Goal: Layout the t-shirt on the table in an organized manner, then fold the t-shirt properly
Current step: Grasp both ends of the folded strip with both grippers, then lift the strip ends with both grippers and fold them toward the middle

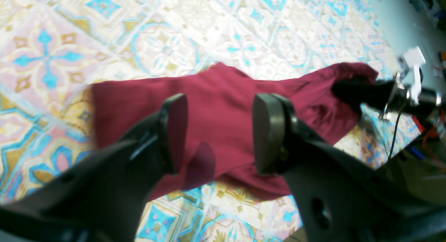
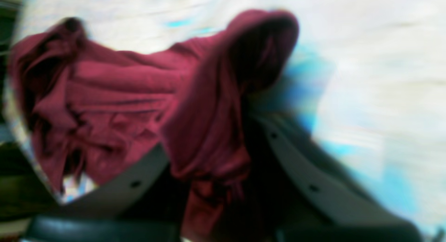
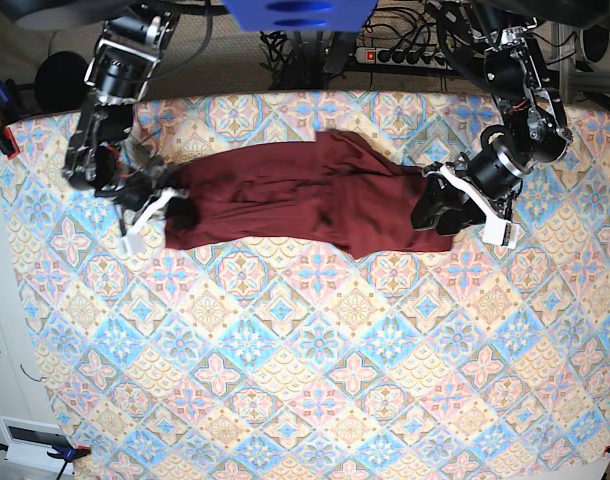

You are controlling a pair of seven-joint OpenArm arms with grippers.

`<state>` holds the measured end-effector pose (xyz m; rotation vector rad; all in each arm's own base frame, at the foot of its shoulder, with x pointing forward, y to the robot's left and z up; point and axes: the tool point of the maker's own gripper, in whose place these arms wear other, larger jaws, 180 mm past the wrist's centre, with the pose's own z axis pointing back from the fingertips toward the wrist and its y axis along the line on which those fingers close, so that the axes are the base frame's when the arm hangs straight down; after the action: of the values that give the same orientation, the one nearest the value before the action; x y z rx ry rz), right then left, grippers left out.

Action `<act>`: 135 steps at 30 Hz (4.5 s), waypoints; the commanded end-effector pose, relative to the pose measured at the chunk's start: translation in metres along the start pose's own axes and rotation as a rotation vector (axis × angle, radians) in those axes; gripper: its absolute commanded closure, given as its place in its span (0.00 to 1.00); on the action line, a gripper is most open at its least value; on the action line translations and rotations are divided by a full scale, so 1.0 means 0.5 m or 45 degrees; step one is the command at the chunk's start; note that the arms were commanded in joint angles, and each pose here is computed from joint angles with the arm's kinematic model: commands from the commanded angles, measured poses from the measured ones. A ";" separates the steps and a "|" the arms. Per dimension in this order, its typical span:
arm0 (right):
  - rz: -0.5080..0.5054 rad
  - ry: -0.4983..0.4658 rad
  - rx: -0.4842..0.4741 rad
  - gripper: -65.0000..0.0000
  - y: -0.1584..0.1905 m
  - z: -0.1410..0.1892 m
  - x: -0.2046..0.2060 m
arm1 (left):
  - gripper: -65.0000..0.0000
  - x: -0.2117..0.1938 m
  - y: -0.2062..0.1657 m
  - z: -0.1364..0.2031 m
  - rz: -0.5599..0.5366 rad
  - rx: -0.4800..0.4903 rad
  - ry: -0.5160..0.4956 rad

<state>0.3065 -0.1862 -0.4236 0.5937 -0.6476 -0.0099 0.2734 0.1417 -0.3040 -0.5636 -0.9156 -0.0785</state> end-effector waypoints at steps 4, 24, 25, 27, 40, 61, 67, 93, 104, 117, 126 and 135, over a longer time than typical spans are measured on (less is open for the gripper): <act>0.067 -0.115 -0.059 0.93 -0.037 0.049 0.089 | 0.54 0.023 -0.006 0.003 -0.020 -0.015 -0.049; 0.530 -0.313 -0.009 0.93 0.132 0.094 0.249 | 0.54 -0.063 0.024 -0.123 0.161 -0.063 0.145; 0.550 -0.313 0.014 0.93 0.152 0.087 0.248 | 0.54 -0.066 0.024 -0.127 0.160 -0.055 0.152; 0.607 -0.312 0.077 0.93 0.204 0.069 0.245 | 0.54 -0.073 0.017 -0.138 0.155 -0.043 0.163; 0.755 -0.243 0.390 0.93 0.417 -0.020 0.181 | 0.54 -0.100 -0.036 -0.174 0.072 -0.087 0.246; 1.330 0.172 0.369 0.93 0.553 -0.213 0.002 | 0.54 -0.069 -0.008 -0.135 0.083 -0.020 0.158; 1.363 0.223 0.355 0.87 0.532 -0.244 -0.033 | 0.54 -0.075 -0.006 -0.108 0.136 -0.063 0.138; 1.183 -0.177 0.006 0.60 0.391 -0.074 0.147 | 0.54 -0.054 -0.091 -0.072 -0.011 -0.192 0.132; 1.113 -0.075 -0.003 0.60 0.345 -0.099 0.107 | 0.52 -0.066 -0.132 -0.089 0.039 -0.253 0.143; 1.110 -0.076 -0.009 0.60 0.341 -0.098 0.109 | 0.31 -0.075 -0.241 -0.132 -0.037 -0.409 0.188; 1.076 -0.095 -0.042 0.66 0.321 -0.089 0.123 | 0.31 -0.089 -0.262 -0.216 -0.038 -0.429 0.239; 1.078 -0.086 -0.066 0.68 0.302 -0.082 0.126 | 0.99 -0.098 -0.261 -0.232 -0.118 -0.419 0.292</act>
<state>0.3454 -0.0522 -0.3505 0.2280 -0.8640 0.7496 0.2801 -0.0332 -0.3568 -0.7787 -0.6507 -0.3724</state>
